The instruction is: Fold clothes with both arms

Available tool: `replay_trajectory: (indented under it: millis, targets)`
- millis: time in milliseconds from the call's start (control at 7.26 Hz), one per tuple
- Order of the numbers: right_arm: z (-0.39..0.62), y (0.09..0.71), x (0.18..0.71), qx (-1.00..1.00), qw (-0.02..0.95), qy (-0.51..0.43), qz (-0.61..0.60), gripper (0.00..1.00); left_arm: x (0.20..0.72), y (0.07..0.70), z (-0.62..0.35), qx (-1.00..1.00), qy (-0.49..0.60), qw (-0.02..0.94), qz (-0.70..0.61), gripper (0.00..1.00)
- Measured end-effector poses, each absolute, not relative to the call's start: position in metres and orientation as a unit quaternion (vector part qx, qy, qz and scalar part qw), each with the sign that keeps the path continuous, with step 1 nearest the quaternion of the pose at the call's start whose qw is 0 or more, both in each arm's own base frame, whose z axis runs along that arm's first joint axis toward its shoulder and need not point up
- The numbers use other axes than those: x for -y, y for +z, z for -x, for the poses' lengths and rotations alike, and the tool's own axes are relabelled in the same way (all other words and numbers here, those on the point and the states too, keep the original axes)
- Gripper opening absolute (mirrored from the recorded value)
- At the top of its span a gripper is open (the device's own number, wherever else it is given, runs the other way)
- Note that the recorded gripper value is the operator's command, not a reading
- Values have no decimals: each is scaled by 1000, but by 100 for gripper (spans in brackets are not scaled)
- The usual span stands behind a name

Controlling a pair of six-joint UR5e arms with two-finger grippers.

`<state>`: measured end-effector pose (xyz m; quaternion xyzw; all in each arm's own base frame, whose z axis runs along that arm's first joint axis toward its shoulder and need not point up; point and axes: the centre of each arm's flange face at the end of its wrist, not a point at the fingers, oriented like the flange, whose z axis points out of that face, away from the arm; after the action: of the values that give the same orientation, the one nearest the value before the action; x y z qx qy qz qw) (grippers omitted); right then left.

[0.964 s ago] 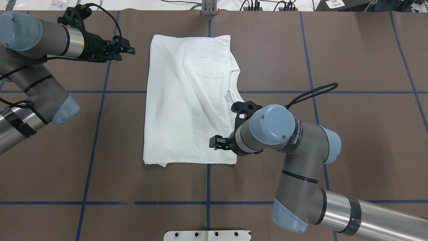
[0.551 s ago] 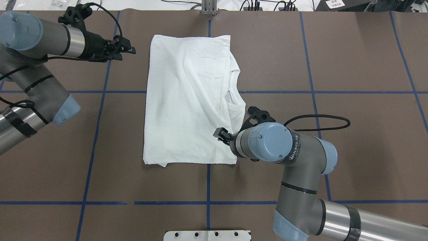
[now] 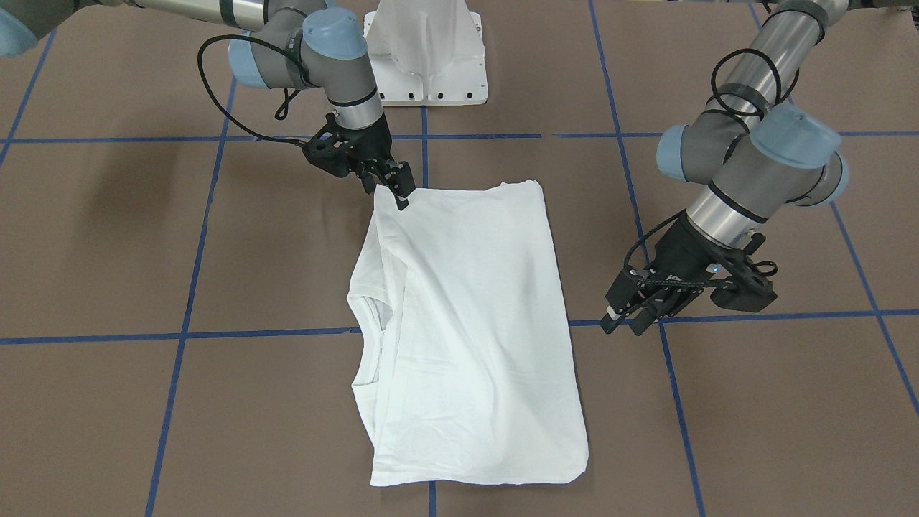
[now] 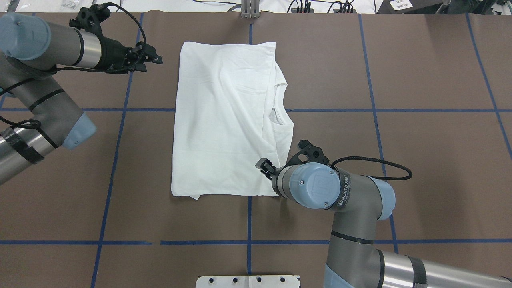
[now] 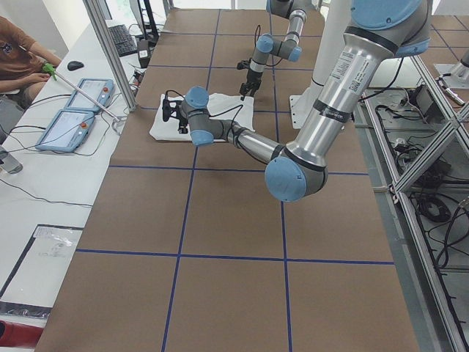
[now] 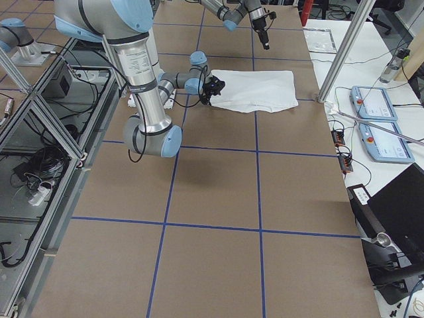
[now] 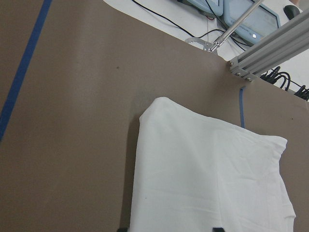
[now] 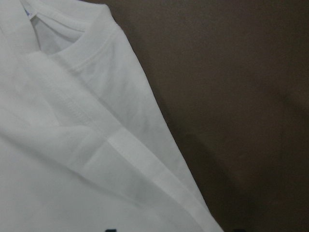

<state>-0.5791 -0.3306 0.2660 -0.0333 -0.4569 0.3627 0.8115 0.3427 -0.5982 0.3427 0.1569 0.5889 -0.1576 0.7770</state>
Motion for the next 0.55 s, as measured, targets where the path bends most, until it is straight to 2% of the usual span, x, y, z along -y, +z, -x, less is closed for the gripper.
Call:
replay_trajectory:
  millis: [275, 413, 551]
  targets:
    - [585, 268, 334, 453, 813, 365, 32, 83, 597, 343, -343, -589, -157, 777, -157, 67]
    - [589, 267, 336, 451, 814, 366, 31, 76, 597, 344, -342, -589, -157, 777, -157, 67]
    - [592, 267, 338, 448, 815, 366, 30, 58, 597, 344, -342, -589, -157, 777, -156, 67]
